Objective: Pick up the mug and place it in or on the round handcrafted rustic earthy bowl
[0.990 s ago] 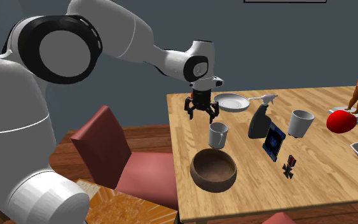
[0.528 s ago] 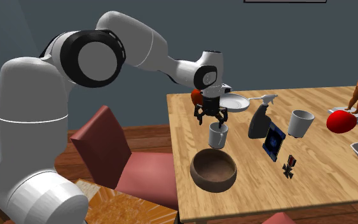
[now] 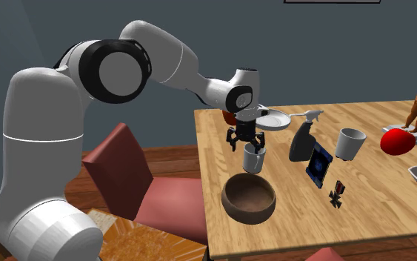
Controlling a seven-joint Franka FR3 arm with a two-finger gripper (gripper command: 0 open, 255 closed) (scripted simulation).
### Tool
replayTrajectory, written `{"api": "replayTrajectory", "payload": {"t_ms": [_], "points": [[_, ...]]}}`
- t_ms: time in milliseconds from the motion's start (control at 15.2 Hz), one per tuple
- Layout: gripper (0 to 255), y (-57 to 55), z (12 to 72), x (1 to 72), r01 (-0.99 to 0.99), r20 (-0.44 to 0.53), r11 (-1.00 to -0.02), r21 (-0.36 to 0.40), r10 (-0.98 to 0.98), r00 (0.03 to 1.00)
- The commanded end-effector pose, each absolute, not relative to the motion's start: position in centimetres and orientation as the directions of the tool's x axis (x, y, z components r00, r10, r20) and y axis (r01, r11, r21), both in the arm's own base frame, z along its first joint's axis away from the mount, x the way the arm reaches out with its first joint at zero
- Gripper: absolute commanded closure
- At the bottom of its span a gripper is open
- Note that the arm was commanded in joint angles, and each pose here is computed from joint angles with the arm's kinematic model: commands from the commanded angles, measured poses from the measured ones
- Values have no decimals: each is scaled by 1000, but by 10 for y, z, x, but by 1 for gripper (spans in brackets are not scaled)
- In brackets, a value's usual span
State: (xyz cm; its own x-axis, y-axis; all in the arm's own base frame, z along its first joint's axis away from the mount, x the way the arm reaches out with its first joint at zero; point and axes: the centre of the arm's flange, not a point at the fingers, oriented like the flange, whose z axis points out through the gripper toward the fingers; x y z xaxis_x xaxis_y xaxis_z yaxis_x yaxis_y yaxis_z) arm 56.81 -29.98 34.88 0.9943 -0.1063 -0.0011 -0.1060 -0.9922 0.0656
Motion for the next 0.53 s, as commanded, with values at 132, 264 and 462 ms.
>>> {"api": "replayTrajectory", "payload": {"t_ms": [132,264,462], "points": [[0,-300,348,568,-106,-1,-992,66,-106,994],[255,-300,348,568,-106,-1,-992,66,-106,994],[255,-300,348,568,-106,-1,-992,66,-106,994]]}}
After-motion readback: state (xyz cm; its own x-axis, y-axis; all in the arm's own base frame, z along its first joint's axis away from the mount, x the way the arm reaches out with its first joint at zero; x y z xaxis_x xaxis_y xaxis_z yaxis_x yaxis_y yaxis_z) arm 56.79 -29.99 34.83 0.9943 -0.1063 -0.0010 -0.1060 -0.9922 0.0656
